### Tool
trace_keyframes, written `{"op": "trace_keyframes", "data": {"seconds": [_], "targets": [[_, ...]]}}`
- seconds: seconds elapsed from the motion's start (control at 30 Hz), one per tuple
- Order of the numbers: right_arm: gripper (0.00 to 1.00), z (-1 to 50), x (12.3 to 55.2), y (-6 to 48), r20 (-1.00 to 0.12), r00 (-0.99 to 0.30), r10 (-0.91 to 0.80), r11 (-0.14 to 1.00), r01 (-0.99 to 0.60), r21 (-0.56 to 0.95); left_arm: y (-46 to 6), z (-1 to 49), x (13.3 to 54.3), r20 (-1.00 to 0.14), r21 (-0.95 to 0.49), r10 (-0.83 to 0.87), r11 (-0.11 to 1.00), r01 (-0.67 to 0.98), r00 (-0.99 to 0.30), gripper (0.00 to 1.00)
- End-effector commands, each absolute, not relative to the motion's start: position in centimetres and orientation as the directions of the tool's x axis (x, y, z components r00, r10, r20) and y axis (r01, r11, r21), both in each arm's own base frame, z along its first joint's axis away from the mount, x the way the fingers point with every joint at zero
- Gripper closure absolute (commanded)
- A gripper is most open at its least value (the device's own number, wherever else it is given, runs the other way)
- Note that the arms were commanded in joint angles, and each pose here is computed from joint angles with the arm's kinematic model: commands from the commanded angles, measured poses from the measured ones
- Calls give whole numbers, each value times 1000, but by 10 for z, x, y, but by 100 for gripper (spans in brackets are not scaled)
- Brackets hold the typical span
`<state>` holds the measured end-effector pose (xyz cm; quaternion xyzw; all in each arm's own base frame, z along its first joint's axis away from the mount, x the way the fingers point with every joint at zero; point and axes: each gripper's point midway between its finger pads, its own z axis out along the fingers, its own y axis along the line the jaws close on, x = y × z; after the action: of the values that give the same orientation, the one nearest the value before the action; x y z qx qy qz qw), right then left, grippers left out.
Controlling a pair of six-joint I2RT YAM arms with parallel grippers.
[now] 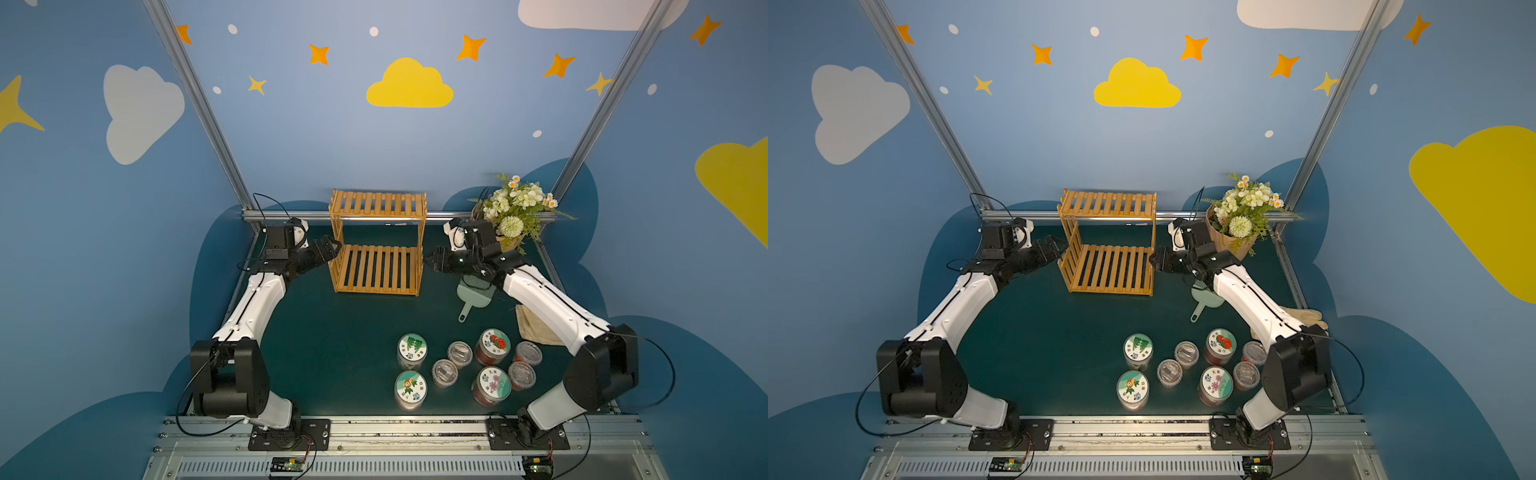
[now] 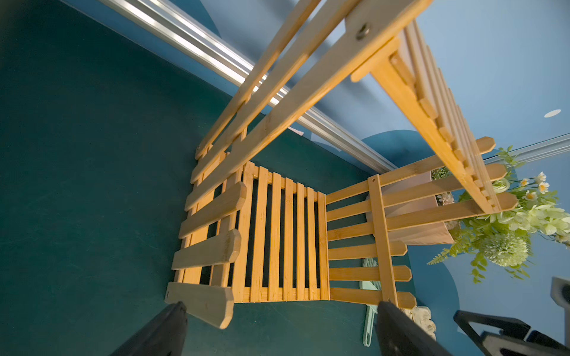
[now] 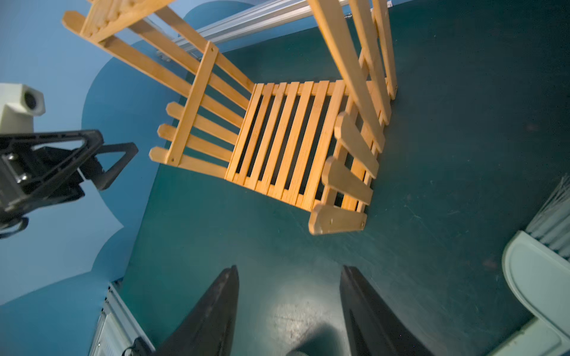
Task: Place the seed container on the shelf
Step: Move the shelf to the center of the board.
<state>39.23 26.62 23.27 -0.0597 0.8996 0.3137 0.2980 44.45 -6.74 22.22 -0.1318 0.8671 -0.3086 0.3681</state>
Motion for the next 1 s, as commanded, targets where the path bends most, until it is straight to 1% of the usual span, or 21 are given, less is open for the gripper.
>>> {"op": "trace_keyframes", "data": {"seconds": [0.0,0.17,0.23,0.27,0.33,0.43,0.57,0.77,0.97], "targets": [[46,212,401,269,-467,-878,103,833,-180,522,-73,217,449,-521,-644,-451,765,-13,-725,1],[55,196,428,282,-416,-903,107,853,-132,505,-70,202,457,-494,-629,-448,776,-49,-746,3],[62,189,435,283,-405,-908,104,863,-120,490,-72,199,457,-489,-629,-440,776,-46,-753,4],[68,183,438,283,-397,-912,103,868,-112,484,-72,195,456,-482,-629,-436,776,-47,-760,4],[76,177,438,284,-380,-920,97,870,-107,481,-75,193,455,-471,-635,-427,772,-39,-772,5],[82,173,432,280,-368,-927,78,880,-110,462,-83,192,449,-460,-648,-396,762,-5,-794,7],[90,175,418,267,-385,-922,43,897,-134,421,-96,193,435,-455,-652,-339,756,48,-824,8],[92,179,392,234,-412,-911,19,921,-144,362,-118,199,411,-469,-653,-276,748,119,-839,9],[90,172,355,203,-373,-928,11,928,-130,350,-148,199,376,-445,-669,-214,725,164,-869,9]]}}
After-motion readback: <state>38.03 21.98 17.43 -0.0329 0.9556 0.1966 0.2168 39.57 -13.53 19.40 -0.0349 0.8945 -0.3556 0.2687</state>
